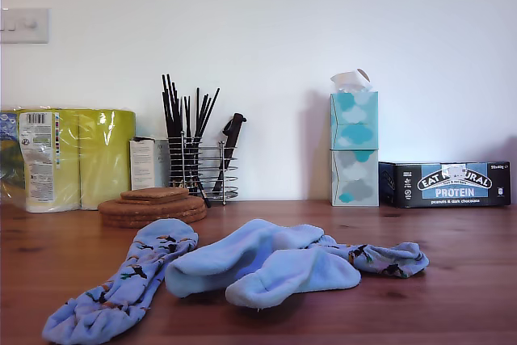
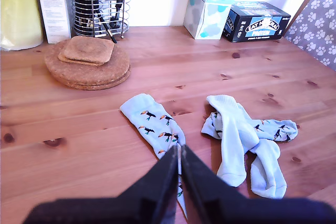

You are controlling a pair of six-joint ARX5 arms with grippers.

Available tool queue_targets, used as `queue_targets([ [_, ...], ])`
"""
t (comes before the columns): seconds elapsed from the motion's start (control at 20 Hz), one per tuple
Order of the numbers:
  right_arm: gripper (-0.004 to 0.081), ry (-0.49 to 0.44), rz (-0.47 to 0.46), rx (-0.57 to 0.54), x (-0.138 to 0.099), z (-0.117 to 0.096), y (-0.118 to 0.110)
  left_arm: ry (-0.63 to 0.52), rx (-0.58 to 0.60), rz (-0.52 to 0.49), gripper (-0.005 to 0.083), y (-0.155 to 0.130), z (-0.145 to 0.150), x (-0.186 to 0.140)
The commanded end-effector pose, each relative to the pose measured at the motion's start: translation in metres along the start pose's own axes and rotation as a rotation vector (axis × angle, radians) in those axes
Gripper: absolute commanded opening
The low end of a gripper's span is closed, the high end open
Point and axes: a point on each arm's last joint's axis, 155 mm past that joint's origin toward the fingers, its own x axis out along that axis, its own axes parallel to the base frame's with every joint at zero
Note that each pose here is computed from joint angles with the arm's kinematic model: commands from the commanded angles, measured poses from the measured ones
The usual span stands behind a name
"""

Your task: Pair up the socks based on colour and pattern, by placing each sock on top of its pair

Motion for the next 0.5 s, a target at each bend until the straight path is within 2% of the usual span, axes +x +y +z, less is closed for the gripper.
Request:
queue_targets([
  [0.0,-0.0013,0.020,0.008,0.009,0.0032,-0.0057,0.0008,0.007,-0.006,-0.011,-0.0019,-0.0008,-0.0041,0.0021],
  [0.45,-0.0013,0.020,0.009,0.009,0.0032,-0.0056,0.0010,0.009,0.004,-0.039,-0.0019,-0.0059,-0.0044,0.0022],
])
